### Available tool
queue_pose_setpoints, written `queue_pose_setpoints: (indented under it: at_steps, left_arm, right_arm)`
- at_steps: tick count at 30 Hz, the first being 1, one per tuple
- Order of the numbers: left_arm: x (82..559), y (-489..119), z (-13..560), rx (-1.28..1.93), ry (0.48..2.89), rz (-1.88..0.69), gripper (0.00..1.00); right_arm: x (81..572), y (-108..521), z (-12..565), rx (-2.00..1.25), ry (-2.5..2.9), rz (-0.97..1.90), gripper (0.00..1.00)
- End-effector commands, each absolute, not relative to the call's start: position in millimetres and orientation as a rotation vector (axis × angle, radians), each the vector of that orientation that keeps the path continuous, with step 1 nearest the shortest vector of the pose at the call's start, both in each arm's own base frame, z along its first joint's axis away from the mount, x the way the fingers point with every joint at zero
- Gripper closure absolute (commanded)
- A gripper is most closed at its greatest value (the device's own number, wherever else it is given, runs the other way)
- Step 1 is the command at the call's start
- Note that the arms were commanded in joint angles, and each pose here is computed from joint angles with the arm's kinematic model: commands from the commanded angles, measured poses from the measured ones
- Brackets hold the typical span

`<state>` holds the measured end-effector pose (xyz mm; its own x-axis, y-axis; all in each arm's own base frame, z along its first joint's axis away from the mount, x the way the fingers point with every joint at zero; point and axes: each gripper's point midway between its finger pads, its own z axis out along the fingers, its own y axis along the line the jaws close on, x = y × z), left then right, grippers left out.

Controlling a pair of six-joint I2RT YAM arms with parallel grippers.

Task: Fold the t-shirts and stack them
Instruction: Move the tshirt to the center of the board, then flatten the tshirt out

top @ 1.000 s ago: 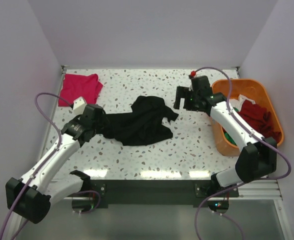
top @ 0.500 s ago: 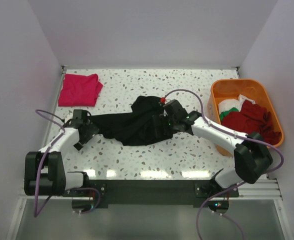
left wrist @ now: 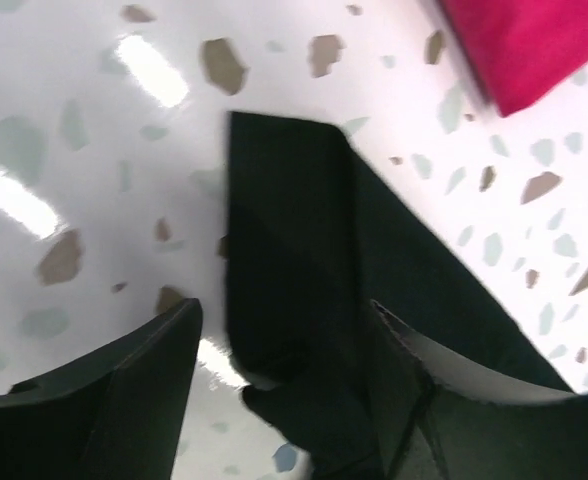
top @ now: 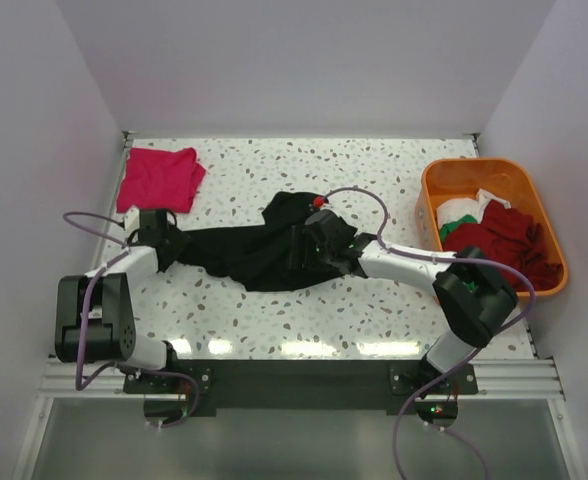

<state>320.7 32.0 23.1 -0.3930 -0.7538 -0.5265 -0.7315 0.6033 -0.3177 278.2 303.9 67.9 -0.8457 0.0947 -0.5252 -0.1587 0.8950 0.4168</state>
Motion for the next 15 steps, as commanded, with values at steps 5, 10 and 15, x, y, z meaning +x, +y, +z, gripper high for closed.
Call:
queue_pose_setpoints:
  at_steps: [5, 10, 15]
  left_arm:
    - [319, 3, -20, -1.155, 2.328, -0.209, 0.6]
    - [325, -7, -18, -1.098, 2.358, -0.244, 1.0]
    - [326, -10, 40, -0.973, 2.224, -0.193, 1.0]
  right_arm:
    - [312, 308, 63, 0.127, 2.413, 0.551, 0.32]
    - [313, 321, 72, 0.09, 2.402, 0.618, 0.9]
    - [303, 304, 116, 0.003, 2.371, 0.573, 1.0]
